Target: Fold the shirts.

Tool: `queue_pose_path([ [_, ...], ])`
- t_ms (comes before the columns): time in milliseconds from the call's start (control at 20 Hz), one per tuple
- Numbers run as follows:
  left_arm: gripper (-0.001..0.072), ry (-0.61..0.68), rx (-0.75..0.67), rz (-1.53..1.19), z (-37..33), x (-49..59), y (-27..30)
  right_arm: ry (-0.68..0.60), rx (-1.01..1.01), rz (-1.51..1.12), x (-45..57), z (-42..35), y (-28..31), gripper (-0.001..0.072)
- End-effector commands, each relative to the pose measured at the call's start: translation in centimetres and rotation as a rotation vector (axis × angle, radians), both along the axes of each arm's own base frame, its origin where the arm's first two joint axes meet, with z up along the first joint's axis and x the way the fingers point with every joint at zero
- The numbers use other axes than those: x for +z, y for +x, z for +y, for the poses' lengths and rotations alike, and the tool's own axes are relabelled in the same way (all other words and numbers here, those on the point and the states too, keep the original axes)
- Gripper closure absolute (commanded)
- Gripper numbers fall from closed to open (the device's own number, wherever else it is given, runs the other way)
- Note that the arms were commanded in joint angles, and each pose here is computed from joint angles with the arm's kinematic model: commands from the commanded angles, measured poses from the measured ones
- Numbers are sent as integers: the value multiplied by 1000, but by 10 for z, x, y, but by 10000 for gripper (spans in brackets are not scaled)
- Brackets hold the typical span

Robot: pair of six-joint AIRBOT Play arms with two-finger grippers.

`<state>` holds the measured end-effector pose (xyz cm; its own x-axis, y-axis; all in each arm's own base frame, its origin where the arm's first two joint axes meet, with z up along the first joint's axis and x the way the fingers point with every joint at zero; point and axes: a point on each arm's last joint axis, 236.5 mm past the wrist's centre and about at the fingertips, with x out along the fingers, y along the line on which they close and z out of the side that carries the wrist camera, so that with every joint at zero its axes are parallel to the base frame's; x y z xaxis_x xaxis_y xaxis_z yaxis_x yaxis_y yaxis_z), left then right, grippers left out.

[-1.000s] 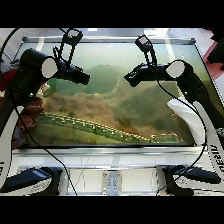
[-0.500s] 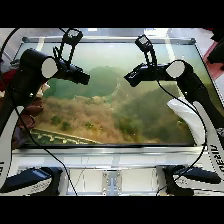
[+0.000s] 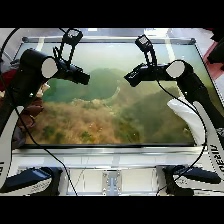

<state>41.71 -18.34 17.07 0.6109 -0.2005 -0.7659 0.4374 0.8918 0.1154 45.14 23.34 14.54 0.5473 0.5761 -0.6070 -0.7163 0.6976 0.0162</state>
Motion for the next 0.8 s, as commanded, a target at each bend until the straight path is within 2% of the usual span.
queue_pose_path([
  [0, 701, 1, -1, 0, 0, 0, 0, 0, 1, 0, 0, 1, 0, 304],
  [650, 701, -12, 0, -25, -2, 4, 4, 9, -14, -24, 4, 0, 5, 304],
  [750, 701, -28, -5, -97, -7, 14, 18, 21, -34, -57, 11, -1, 12, 304],
])
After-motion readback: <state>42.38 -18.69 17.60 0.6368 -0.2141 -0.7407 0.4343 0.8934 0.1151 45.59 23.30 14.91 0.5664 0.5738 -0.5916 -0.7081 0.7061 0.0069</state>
